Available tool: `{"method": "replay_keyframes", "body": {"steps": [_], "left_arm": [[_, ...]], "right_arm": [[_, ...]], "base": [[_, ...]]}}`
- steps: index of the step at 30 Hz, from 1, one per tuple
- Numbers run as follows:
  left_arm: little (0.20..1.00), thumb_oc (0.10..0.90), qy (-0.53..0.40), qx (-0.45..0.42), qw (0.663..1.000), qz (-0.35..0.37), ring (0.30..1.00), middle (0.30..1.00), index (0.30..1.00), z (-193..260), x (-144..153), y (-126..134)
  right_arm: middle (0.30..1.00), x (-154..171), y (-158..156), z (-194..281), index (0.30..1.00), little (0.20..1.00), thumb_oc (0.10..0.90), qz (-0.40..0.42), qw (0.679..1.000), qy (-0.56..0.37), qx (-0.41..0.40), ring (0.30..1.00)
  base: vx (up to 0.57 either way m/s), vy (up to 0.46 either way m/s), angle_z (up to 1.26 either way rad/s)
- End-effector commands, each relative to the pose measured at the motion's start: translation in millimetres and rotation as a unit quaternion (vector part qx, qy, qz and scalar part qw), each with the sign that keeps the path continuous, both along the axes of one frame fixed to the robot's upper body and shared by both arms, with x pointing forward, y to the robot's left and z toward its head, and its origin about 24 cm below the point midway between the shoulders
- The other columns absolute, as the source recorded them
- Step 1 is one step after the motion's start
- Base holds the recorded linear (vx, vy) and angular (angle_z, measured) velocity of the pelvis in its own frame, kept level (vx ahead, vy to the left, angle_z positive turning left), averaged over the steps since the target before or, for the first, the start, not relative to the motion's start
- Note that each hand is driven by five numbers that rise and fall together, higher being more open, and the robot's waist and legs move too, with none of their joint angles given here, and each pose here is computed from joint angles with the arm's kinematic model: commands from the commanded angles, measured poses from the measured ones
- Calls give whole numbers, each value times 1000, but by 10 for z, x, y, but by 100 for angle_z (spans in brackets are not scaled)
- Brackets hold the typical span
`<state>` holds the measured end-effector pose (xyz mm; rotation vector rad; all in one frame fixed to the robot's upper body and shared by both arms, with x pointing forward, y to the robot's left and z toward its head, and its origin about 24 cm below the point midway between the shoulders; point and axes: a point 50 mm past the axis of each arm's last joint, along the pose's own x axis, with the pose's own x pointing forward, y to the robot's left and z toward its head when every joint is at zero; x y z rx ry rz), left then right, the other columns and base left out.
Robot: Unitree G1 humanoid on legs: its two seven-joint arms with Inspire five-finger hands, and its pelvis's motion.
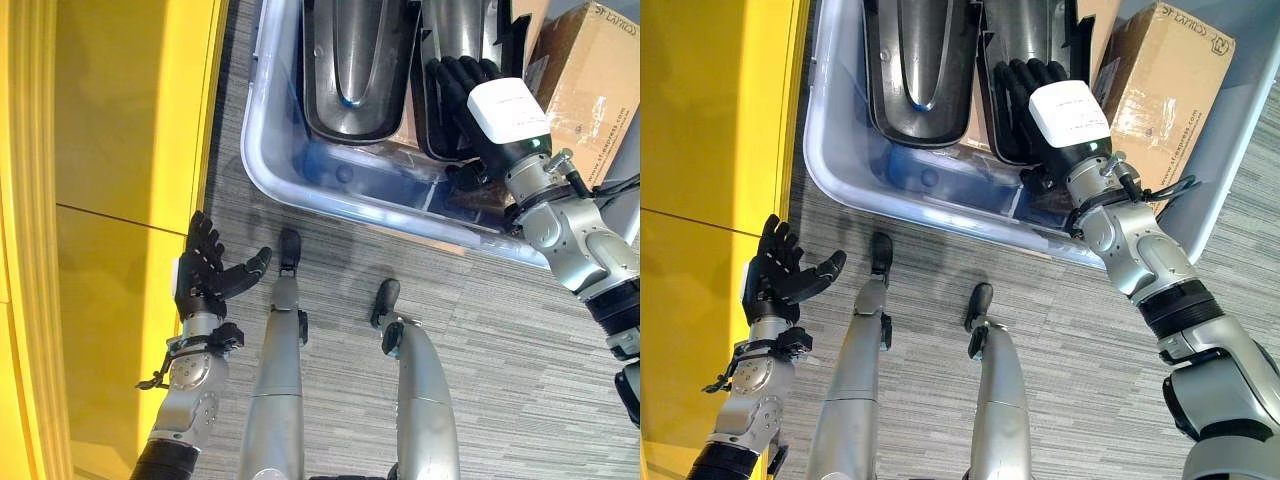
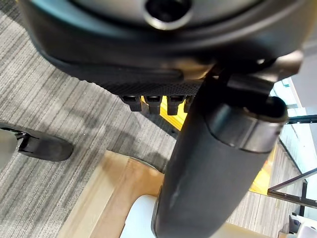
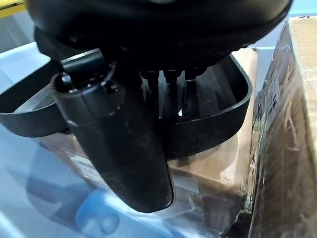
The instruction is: Move parts from the plastic box to the shelf.
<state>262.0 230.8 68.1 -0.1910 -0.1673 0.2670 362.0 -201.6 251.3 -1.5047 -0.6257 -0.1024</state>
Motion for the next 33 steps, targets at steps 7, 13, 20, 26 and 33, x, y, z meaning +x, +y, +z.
{"method": "replay_keyframes", "body": {"steps": [7,13,20,26,33], "left_arm": [[1000,900,-92,3,996,-6,1000,1000,1000,303,-46,-28],[1000,900,-89,-1,996,-7,1000,1000,1000,288,-30,-48],[1000,900,-90,-2,996,-10,1000,1000,1000,293,8,-84],[1000,900,-83,-3,996,-11,1000,1000,1000,266,14,-89],[1000,900,-80,4,997,-16,1000,1000,1000,263,30,-85]], "right_arm": [[1000,120,-103,303,1000,1000,900,-36,999,-33,11,1000],[300,197,-122,163,300,300,400,-48,998,-6,31,300],[300,209,-145,-131,300,300,400,-56,996,23,59,300],[300,153,-179,-205,300,300,400,-54,996,19,74,300],[300,7,-165,-160,300,300,400,-21,996,-2,88,300]], "base": [[0,0,0],[0,0,0],[0,0,0],[0,0,0],[0,0,0]]}}
